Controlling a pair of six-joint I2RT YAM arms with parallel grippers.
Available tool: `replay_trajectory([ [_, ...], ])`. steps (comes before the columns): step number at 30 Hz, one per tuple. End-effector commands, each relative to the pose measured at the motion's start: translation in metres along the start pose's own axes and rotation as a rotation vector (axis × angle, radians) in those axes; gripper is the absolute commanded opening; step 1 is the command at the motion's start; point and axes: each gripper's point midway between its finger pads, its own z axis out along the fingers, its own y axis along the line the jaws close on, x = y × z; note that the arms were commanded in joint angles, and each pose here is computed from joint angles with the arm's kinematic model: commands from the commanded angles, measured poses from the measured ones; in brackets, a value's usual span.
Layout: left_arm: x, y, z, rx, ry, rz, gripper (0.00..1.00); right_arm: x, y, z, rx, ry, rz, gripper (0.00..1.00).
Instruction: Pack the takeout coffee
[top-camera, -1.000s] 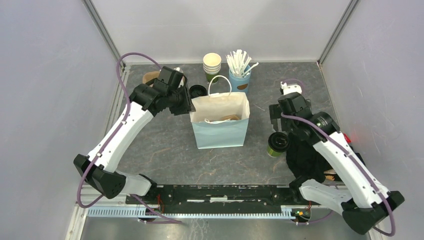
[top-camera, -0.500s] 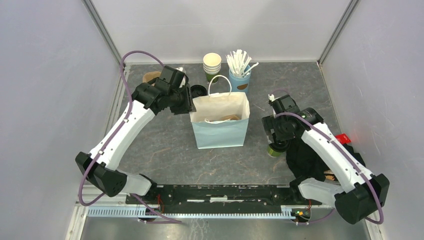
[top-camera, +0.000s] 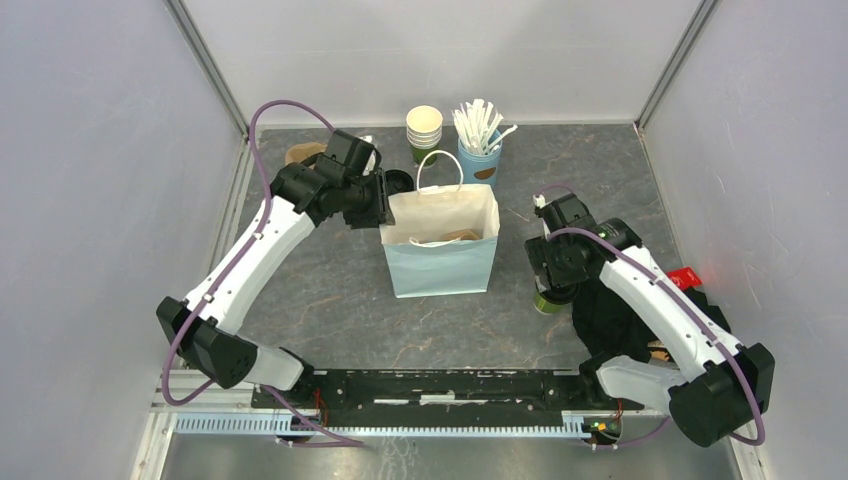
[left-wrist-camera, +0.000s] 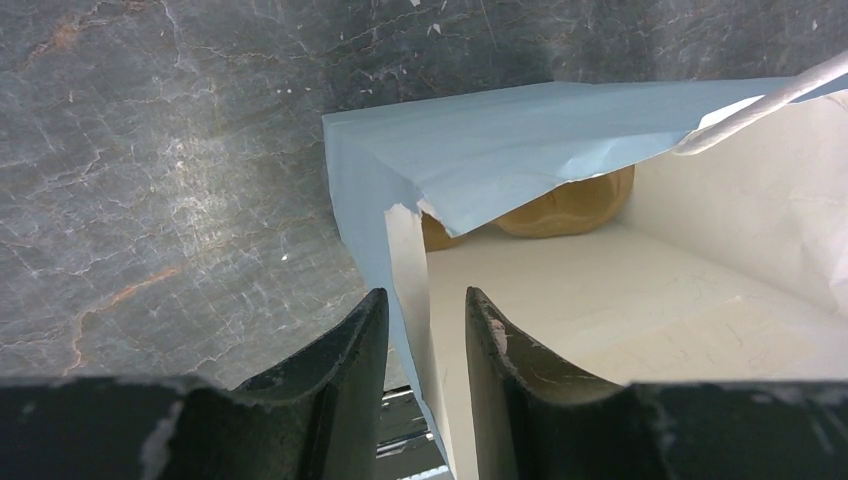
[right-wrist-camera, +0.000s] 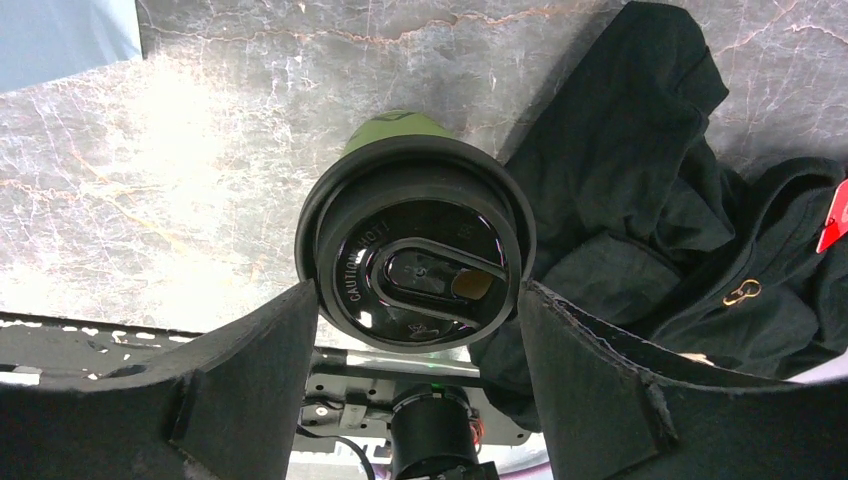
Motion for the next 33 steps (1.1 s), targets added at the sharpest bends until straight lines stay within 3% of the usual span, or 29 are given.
replay_trajectory([
  [1, -0.015, -0.01, -0.008, 0.04, -0.042, 0.065, 0.42, -0.007, 0.001, 0.004, -0.003, -0.033, 0.004, 0.79],
  [20, -0.018, -0.008, -0.012, 0.029, -0.047, 0.078, 0.42, -0.005, -0.002, 0.013, 0.016, -0.03, -0.004, 0.82],
  [23, -0.018, -0.008, -0.012, 0.024, -0.045, 0.078, 0.42, -0.006, -0.001, 0.012, 0.013, -0.035, -0.006, 0.8],
  [27, -0.017, -0.007, -0.014, 0.014, -0.038, 0.075, 0.52, -0.01, -0.002, 0.007, 0.012, -0.059, -0.009, 0.72],
  [33, -0.021, 0.0, -0.018, -0.027, -0.055, 0.058, 0.52, -0.021, -0.004, -0.004, 0.004, -0.11, -0.046, 0.61],
])
